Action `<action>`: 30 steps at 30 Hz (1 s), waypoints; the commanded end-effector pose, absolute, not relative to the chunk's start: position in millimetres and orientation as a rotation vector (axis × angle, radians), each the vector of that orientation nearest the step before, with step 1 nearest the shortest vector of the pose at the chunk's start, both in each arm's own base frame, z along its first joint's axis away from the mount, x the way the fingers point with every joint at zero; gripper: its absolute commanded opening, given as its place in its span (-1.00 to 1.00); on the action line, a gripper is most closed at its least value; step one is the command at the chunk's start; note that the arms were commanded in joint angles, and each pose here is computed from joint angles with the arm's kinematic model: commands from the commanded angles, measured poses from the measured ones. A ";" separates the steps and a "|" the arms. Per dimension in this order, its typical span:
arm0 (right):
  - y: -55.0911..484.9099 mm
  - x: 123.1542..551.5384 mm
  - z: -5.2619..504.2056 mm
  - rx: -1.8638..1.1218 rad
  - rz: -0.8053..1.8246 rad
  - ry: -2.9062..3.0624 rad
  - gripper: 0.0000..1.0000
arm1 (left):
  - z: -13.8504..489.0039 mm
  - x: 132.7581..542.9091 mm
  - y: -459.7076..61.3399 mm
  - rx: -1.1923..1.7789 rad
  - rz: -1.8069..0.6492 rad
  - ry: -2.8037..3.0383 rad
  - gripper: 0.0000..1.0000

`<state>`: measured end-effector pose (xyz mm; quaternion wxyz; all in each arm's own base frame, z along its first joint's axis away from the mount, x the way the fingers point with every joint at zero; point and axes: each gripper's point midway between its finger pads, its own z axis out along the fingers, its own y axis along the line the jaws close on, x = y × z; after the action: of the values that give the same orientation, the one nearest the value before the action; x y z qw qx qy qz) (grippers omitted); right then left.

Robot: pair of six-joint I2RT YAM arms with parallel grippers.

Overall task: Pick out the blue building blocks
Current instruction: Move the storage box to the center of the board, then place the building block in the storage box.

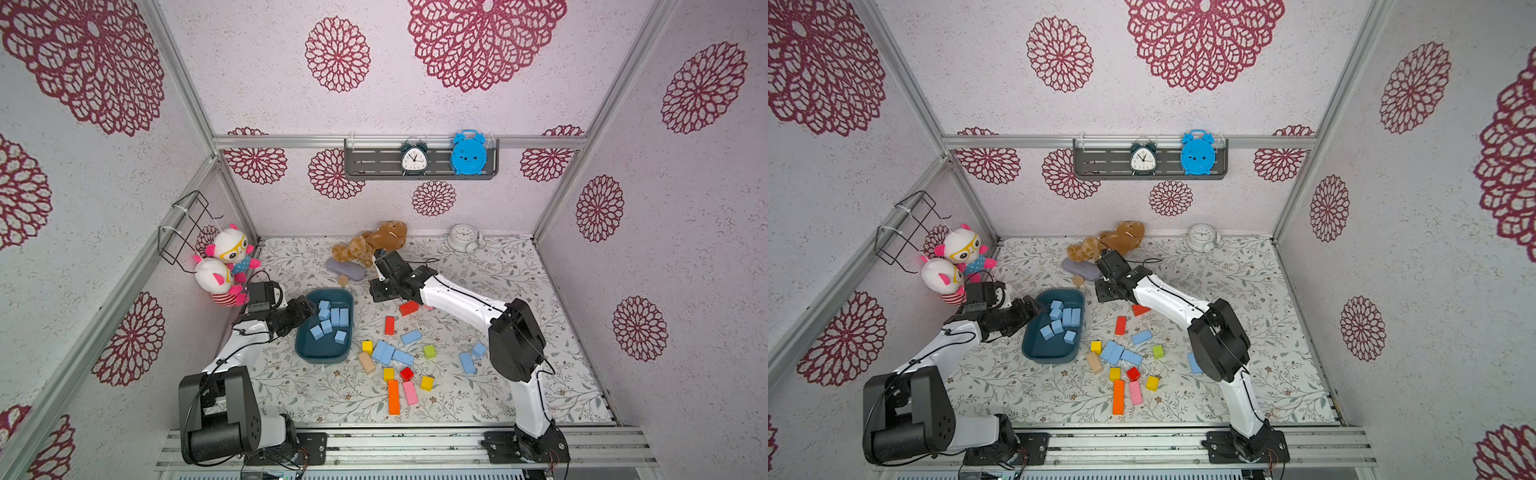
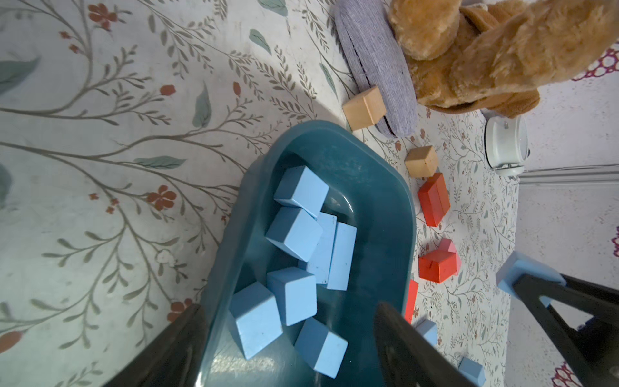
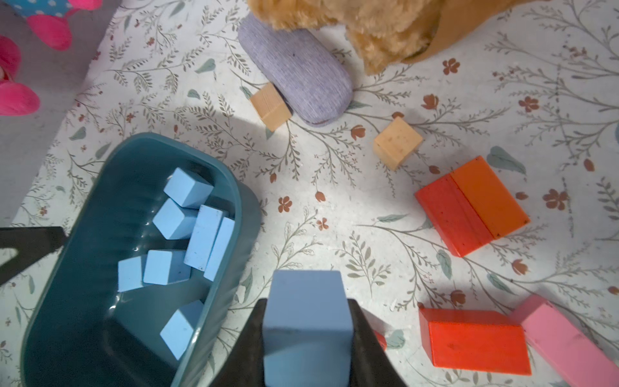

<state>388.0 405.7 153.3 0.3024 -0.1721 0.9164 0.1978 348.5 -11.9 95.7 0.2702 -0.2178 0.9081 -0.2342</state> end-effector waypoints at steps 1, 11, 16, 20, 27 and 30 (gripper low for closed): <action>426.7 388.1 172.3 -0.498 0.606 2.364 -0.52 | 93.7 351.7 -27.2 -0.550 -0.691 2.447 0.66; 450.0 379.1 162.6 -0.543 0.627 2.380 -0.52 | 98.5 355.1 -72.2 -0.430 -0.810 2.475 0.68; 472.6 371.8 153.0 -0.631 0.634 2.367 -0.51 | 110.1 361.5 -38.4 -0.487 -0.626 2.468 0.75; 499.5 370.0 139.8 -0.704 0.661 2.354 -0.45 | 111.6 359.6 11.3 -0.670 -0.529 2.413 0.76; 532.5 374.3 121.4 -0.742 0.751 2.338 -0.38 | 118.6 354.0 29.2 -0.730 -0.552 2.344 0.74; 542.9 375.9 122.9 -0.746 0.809 2.302 -0.37 | 119.5 354.4 27.9 -0.724 -0.560 2.344 0.73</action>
<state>370.0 527.1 90.0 0.2622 -0.2699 0.8890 0.2608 355.3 30.6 114.1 0.3008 -0.2803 0.8880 -0.2059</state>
